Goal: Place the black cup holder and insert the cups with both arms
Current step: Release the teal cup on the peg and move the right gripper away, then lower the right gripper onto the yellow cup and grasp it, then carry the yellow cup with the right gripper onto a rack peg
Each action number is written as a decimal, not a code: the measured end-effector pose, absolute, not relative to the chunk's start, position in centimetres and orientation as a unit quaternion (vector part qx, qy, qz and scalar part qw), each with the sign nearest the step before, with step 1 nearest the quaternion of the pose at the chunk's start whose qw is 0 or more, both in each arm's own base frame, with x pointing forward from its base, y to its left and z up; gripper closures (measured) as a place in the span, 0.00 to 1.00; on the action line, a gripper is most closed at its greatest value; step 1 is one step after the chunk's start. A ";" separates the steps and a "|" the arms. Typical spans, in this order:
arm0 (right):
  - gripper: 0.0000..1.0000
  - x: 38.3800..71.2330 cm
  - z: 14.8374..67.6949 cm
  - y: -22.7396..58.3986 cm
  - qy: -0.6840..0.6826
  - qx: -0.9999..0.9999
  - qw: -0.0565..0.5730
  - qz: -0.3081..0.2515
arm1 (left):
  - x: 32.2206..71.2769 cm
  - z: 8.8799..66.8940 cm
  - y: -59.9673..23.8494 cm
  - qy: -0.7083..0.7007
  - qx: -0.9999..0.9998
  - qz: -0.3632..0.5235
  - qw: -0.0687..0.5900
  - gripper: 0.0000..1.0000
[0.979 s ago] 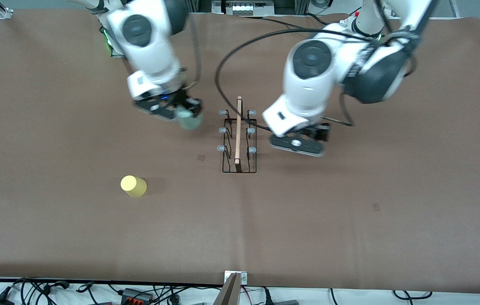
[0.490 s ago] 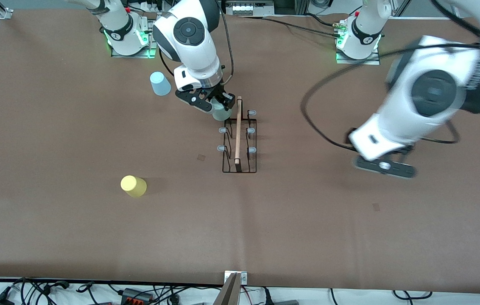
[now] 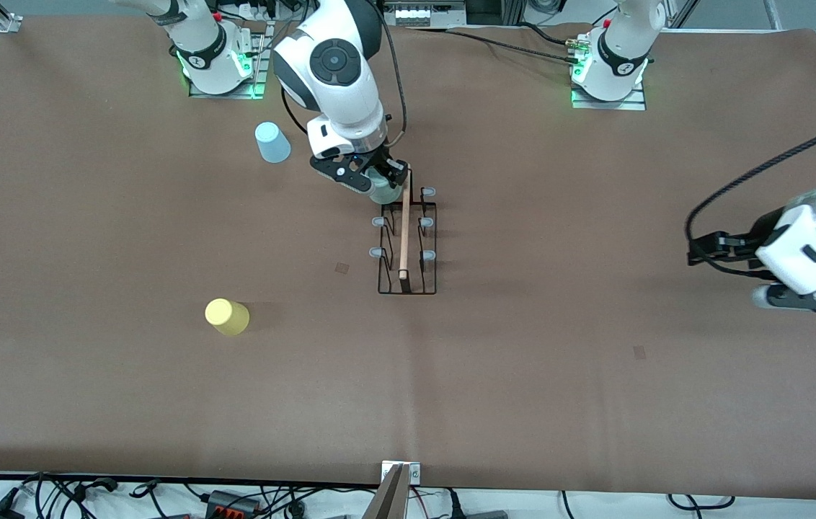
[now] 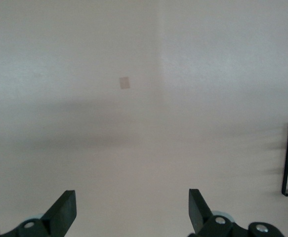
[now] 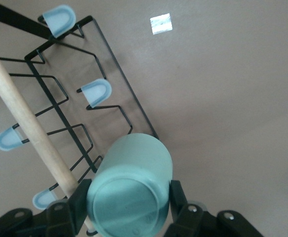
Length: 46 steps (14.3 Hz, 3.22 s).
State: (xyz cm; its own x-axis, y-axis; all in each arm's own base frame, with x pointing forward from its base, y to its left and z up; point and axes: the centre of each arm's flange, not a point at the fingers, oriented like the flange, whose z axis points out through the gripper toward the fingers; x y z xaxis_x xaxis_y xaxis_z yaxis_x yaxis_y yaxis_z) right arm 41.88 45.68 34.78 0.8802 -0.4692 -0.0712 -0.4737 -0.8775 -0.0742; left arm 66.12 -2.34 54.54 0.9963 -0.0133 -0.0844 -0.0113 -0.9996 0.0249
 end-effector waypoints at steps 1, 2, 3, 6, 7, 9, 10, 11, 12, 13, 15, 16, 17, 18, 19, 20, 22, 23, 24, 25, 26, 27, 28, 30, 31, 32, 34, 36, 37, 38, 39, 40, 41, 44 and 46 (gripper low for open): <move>0.24 42.0 34.6 45.7 0.243 -0.969 0.045 0.025 | 66.1 54.8 -1.3 0.001 0.999 -0.043 0.012 0.00; 0.14 42.1 34.6 45.6 0.243 -0.969 0.046 0.024 | 65.8 55.2 -0.7 0.007 0.999 -0.047 0.011 0.00; 0.05 42.5 35.0 45.4 0.239 -0.970 0.048 0.019 | 65.5 55.9 -0.3 0.010 0.999 -0.048 0.009 0.00; 0.00 46.0 37.8 41.9 0.210 -0.976 0.049 -0.004 | 63.8 58.6 0.7 0.028 0.999 -0.042 -0.013 0.00; 0.00 47.8 38.9 39.4 0.192 -0.980 0.044 -0.009 | 63.1 59.3 0.5 0.033 0.998 -0.041 -0.020 0.00; 0.00 51.9 40.2 32.2 0.143 -0.989 0.026 -0.011 | 61.8 59.7 -0.6 0.039 0.999 -0.033 -0.012 0.00; 0.00 54.2 40.3 27.9 0.118 -0.993 0.020 -0.013 | 61.2 59.7 -1.0 0.042 0.999 -0.024 -0.007 0.00; 0.00 56.1 40.1 23.6 0.093 -0.995 0.015 -0.014 | 60.6 59.5 -1.2 0.044 0.999 -0.015 -0.009 0.00; 0.00 57.7 39.5 19.7 0.071 -0.997 0.011 -0.014 | 59.9 59.3 -1.5 0.044 0.999 -0.007 -0.012 0.00; 0.00 58.9 38.6 16.4 0.052 -0.999 0.008 -0.016 | 59.1 59.3 -1.8 0.042 0.999 -0.001 -0.015 0.00; 0.00 60.6 36.0 13.0 0.020 -0.999 0.007 -0.025 | 57.7 59.3 -2.3 0.038 0.999 0.010 -0.017 0.00; 0.00 61.2 34.4 12.5 0.007 -0.999 0.007 -0.032 | 57.1 59.3 -2.4 0.036 0.999 0.012 -0.017 0.00; 0.00 61.7 32.6 12.6 -0.005 -0.999 0.008 -0.038 | 56.7 59.3 -2.3 0.027 0.999 0.013 -0.018 0.00; 0.00 62.1 30.8 12.8 -0.014 -0.999 0.009 -0.046 | 56.4 59.3 -2.2 0.015 1.000 0.012 -0.018 0.00; 0.00 62.4 29.1 13.0 -0.023 -0.998 0.010 -0.054 | 56.3 59.3 -2.1 0.006 1.000 0.011 -0.019 0.00; 0.00 62.8 27.5 13.0 -0.030 -0.998 0.011 -0.063 | 56.3 59.2 -2.0 0.003 1.000 0.010 -0.019 0.00; 0.00 63.2 24.8 12.7 -0.033 -0.996 0.011 -0.077 | 56.2 59.0 -2.1 0.002 1.000 0.005 -0.019 0.00; 0.00 63.4 23.8 12.3 -0.033 -0.996 0.009 -0.081 | 56.1 58.9 -2.1 0.002 1.000 0.000 -0.019 0.00; 0.00 63.5 23.2 11.9 -0.036 -0.996 0.007 -0.083 | 56.0 58.8 -2.1 0.002 1.000 -0.004 -0.019 0.00; 0.00 63.6 22.8 11.5 -0.038 -0.996 0.004 -0.083 | 55.9 58.8 -2.1 0.002 1.000 -0.007 -0.020 0.00; 0.00 63.6 22.7 11.3 -0.038 -0.996 0.003 -0.083 | 55.9 58.8 -2.1 0.001 1.000 -0.008 -0.020 0.00; 0.00 63.7 22.7 11.2 -0.038 -0.996 0.003 -0.085 | 55.9 58.8 -2.1 0.002 1.000 -0.008 -0.020 0.00; 0.00 63.7 22.7 11.2 -0.038 -0.996 0.003 -0.085 | 55.9 58.8 -2.0 0.002 1.000 -0.008 -0.020 0.00; 0.00 63.8 22.7 11.2 -0.038 -0.995 0.003 -0.087 | 55.7 59.0 -1.8 0.005 1.000 -0.011 -0.020 0.00; 0.00 63.9 22.8 11.3 -0.038 -0.995 0.004 -0.089 | 55.6 59.2 -1.7 0.005 1.000 -0.012 -0.020 0.00; 0.00 64.1 22.9 11.3 -0.038 -0.995 0.004 -0.091 | 55.5 59.4 -1.7 0.005 1.000 -0.013 -0.020 0.00; 0.00 64.6 22.9 11.4 -0.039 -0.995 0.004 -0.096 | 55.1 60.1 -1.7 0.005 1.000 -0.019 -0.020 0.00; 0.00 65.0 22.8 11.6 -0.039 -0.994 0.005 -0.099 | 55.0 60.4 -1.7 0.006 1.000 -0.022 -0.021 0.00; 0.00 65.2 22.6 11.6 -0.039 -0.994 0.005 -0.099 | 55.0 60.4 -1.7 0.006 1.000 -0.022 -0.021 0.00; 0.02 65.3 22.4 11.7 -0.039 -0.994 0.005 -0.098 | 55.0 60.4 -1.6 0.006 1.000 -0.022 -0.021 0.00; 0.04 65.3 22.3 11.7 -0.039 -0.994 0.005 -0.098 | 55.0 60.4 -1.6 0.006 1.000 -0.022 -0.021 0.00; 0.04 65.3 22.2 11.8 -0.040 -0.994 0.005 -0.098 | 55.0 60.4 -1.6 0.006 1.000 -0.022 -0.021 0.00; 0.04 65.3 22.2 11.8 -0.040 -0.994 0.005 -0.097 | 55.0 60.4 -1.7 0.006 1.000 -0.022 -0.021 0.00; 0.11 65.3 22.1 12.0 -0.041 -0.994 0.005 -0.097 | 55.0 60.4 -1.8 0.004 1.000 -0.022 -0.021 0.00; 0.20 65.2 21.9 12.3 -0.043 -0.994 0.005 -0.095 | 55.0 60.4 -1.8 0.004 1.000 -0.022 -0.021 0.00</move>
